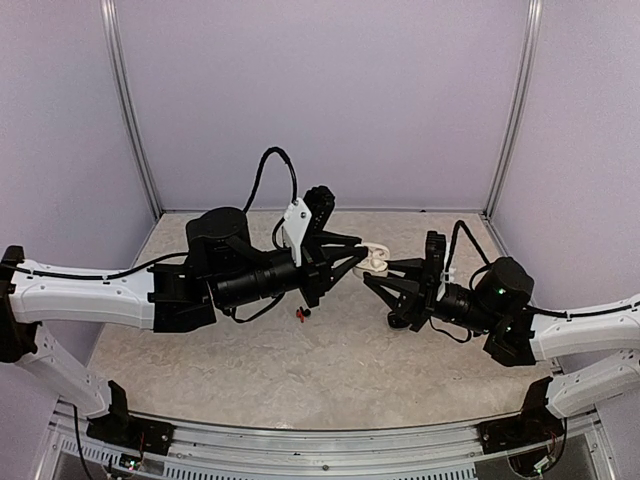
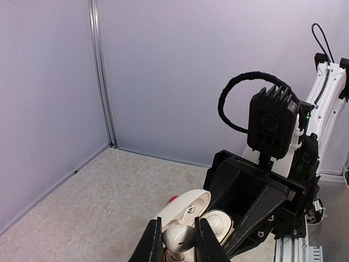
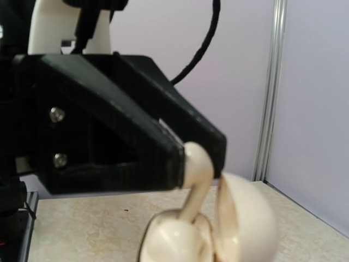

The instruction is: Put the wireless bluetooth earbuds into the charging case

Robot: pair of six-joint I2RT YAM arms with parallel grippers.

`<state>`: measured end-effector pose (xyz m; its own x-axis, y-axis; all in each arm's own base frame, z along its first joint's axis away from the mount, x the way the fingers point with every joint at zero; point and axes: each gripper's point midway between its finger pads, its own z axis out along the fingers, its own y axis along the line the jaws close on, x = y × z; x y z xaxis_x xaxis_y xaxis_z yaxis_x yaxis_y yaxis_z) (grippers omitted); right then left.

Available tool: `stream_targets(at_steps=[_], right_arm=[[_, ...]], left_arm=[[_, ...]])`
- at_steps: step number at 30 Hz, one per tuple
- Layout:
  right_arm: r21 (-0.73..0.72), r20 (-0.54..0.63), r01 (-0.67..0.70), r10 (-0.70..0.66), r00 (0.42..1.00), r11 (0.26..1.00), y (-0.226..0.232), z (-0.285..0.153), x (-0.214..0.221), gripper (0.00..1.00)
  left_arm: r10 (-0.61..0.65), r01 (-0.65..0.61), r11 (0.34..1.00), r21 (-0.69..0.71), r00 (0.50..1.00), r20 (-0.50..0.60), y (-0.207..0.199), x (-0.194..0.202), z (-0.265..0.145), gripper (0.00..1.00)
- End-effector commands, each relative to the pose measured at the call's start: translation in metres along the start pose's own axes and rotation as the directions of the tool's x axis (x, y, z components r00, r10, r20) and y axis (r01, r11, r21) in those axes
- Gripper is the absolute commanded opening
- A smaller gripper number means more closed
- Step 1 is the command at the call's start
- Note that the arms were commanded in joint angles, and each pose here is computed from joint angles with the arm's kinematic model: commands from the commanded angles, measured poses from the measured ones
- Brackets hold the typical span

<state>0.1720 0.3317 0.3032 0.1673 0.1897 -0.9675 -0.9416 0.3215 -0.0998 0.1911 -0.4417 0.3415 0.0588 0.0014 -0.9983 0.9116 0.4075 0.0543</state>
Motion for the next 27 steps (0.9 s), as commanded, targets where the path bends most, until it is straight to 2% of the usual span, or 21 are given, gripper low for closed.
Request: stream_targets(at_steps=[1,27], right_arm=[[-0.013,0.091,0.011,-0.01,0.996,1.0,0.004,0.0,-0.032,0.0],[0.026,0.154,-0.006,0.002,0.988,1.0,-0.003,0.0,-0.055,0.0]], left_arm=[[0.043,-0.044,0.999,-0.029,0.999,-0.023,0.007,0.006,0.002,0.13],[0.102,-0.104,0.994,-0.021,0.991,-0.084,-0.007,0.03,0.004,0.14]])
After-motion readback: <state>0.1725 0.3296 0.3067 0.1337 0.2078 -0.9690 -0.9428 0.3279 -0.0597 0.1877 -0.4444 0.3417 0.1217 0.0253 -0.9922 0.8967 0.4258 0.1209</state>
